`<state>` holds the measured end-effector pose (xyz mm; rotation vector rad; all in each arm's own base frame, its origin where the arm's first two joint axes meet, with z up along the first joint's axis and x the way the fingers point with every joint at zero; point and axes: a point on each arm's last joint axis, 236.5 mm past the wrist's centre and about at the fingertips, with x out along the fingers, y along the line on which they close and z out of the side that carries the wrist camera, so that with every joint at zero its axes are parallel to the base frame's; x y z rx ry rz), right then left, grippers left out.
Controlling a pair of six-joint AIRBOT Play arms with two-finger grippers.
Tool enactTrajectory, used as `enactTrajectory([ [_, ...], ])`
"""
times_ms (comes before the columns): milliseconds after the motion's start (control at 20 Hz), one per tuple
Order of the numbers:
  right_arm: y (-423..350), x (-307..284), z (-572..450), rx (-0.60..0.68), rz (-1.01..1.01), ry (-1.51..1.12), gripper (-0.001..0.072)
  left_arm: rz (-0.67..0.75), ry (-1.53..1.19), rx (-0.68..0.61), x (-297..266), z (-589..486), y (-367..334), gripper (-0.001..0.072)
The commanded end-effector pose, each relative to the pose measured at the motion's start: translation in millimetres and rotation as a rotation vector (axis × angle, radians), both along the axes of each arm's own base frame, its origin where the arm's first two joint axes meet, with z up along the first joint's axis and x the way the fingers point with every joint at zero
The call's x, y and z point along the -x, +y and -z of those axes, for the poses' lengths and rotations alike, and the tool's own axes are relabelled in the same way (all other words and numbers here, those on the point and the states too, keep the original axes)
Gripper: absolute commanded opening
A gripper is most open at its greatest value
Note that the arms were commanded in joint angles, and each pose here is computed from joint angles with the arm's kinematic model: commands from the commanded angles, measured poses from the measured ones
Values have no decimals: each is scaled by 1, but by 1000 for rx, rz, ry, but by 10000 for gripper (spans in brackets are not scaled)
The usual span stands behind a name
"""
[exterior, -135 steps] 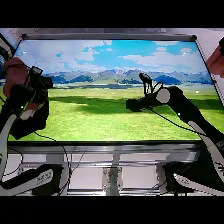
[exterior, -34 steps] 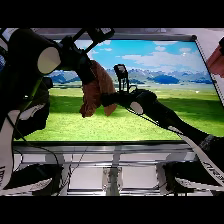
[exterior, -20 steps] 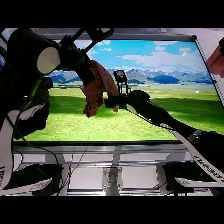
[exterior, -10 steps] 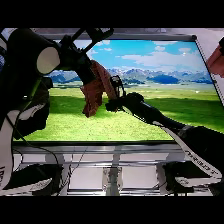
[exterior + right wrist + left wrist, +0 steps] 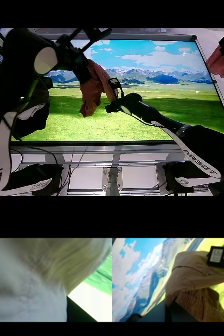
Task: Fold the clothes and pants, and hang the long-sleeved shirts on hangers.
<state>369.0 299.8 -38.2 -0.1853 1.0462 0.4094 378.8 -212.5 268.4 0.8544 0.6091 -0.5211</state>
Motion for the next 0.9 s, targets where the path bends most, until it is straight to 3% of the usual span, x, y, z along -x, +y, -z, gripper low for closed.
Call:
enactTrajectory([
  [0,-28,23,-39,130,-92,32,12,-116,-34,-35,2,-17,44,27],
  [300,-71,71,-176,26,-131,-127,10,-203,-61,100,24,-54,97,27],
  [600,-60,147,-291,-351,-274,-292,10,-14,-6,303,89,-80,62,27],
  [850,-76,193,-355,-527,-317,-389,9,-144,6,570,120,-110,70,28],
])
